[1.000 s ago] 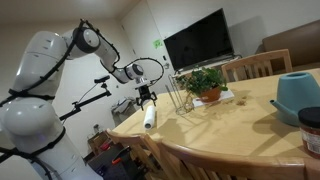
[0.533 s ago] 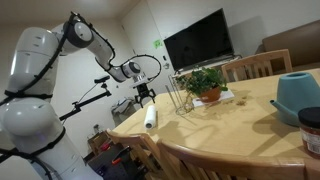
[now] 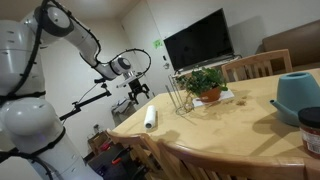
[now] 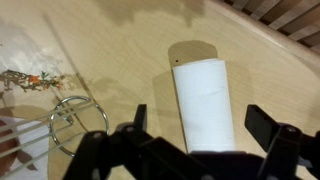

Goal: Slightly move the tissue roll to the bottom of the table

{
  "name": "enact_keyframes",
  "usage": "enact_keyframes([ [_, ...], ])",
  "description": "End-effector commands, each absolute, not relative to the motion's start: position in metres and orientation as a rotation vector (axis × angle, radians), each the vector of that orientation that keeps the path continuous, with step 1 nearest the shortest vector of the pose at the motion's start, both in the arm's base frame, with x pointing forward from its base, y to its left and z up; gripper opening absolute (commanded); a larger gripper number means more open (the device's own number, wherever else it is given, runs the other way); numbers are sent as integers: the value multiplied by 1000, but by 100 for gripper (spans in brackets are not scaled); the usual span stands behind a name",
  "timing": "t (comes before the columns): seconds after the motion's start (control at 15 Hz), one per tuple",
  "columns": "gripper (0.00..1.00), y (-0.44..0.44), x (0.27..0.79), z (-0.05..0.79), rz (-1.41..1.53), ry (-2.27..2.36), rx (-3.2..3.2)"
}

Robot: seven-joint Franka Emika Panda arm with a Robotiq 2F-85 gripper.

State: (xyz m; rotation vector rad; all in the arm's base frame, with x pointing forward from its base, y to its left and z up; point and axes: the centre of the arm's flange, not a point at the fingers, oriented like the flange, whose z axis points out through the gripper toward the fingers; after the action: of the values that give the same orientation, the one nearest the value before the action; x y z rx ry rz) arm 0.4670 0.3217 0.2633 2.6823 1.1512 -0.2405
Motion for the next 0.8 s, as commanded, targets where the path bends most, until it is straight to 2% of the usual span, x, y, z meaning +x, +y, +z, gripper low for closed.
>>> enact_keyframes([
  [0.0, 100, 286, 428, 279, -97, 990, 2737],
  [0.4, 100, 234, 399, 278, 80, 783, 2857],
  [0.73, 100, 232, 407, 267, 57, 818, 2863],
])
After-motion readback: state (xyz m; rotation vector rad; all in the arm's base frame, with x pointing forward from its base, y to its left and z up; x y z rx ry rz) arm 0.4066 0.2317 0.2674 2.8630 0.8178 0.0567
